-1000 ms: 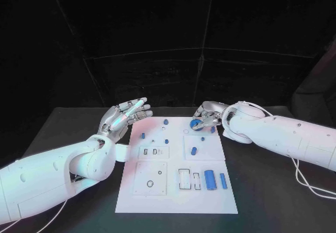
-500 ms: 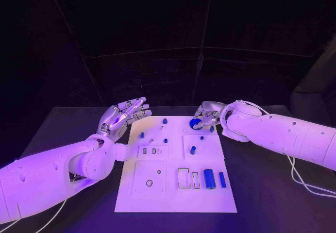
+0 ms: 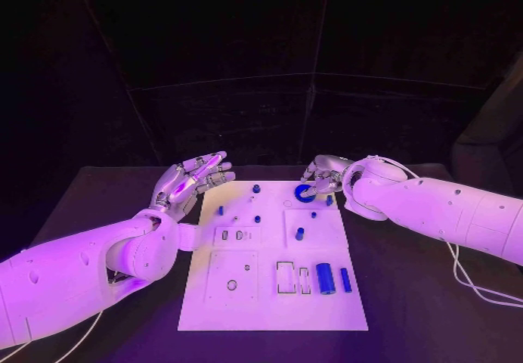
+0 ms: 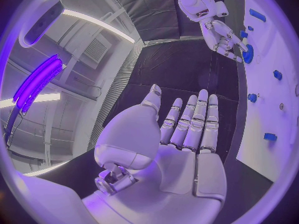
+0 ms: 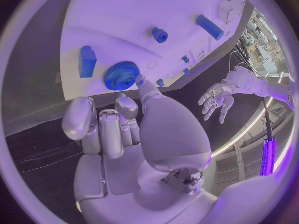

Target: Assemble the parts on the task board

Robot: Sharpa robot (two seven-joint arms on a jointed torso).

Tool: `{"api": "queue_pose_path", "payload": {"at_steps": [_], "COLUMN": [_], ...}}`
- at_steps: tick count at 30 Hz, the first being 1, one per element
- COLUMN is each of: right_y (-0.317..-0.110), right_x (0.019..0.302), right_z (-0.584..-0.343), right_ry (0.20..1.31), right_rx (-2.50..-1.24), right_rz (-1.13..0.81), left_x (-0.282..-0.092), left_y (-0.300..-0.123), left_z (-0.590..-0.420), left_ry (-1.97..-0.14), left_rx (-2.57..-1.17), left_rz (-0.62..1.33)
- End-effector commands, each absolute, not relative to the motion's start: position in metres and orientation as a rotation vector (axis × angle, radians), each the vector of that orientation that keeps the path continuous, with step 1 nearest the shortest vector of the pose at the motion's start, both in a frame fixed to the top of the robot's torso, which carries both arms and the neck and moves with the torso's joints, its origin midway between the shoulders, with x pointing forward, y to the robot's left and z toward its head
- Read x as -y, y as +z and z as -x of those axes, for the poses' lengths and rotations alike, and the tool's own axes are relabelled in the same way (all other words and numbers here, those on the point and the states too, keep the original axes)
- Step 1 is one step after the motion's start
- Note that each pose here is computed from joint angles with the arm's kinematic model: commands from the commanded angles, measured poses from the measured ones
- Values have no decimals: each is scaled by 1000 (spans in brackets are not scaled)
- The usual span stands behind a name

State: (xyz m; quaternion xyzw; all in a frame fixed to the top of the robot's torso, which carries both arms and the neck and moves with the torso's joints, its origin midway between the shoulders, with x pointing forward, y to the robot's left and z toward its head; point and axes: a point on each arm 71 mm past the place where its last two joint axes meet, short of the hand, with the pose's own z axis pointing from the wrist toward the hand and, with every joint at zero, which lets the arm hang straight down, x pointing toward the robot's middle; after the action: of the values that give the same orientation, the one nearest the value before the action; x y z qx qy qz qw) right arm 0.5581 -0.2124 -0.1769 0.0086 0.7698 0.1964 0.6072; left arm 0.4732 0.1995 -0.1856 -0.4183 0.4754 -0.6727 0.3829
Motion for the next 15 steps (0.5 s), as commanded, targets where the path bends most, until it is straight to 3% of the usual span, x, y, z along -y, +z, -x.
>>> {"api": "queue_pose_path", "payload": {"at_steps": [1, 15], "right_y": [-176, -180], "right_x": [215, 216], "right_z": [-559, -558], "right_ry": [445, 419], "right_rx": [-1773, -1835], "right_rz": [-29, -7], "left_x": [-198, -198], "left_y": [-184, -184], "left_z": [-473, -473], "left_ry": [-1736, -1738], "left_rx": [-1213, -1217], "left_rz": [1056, 1057]}}
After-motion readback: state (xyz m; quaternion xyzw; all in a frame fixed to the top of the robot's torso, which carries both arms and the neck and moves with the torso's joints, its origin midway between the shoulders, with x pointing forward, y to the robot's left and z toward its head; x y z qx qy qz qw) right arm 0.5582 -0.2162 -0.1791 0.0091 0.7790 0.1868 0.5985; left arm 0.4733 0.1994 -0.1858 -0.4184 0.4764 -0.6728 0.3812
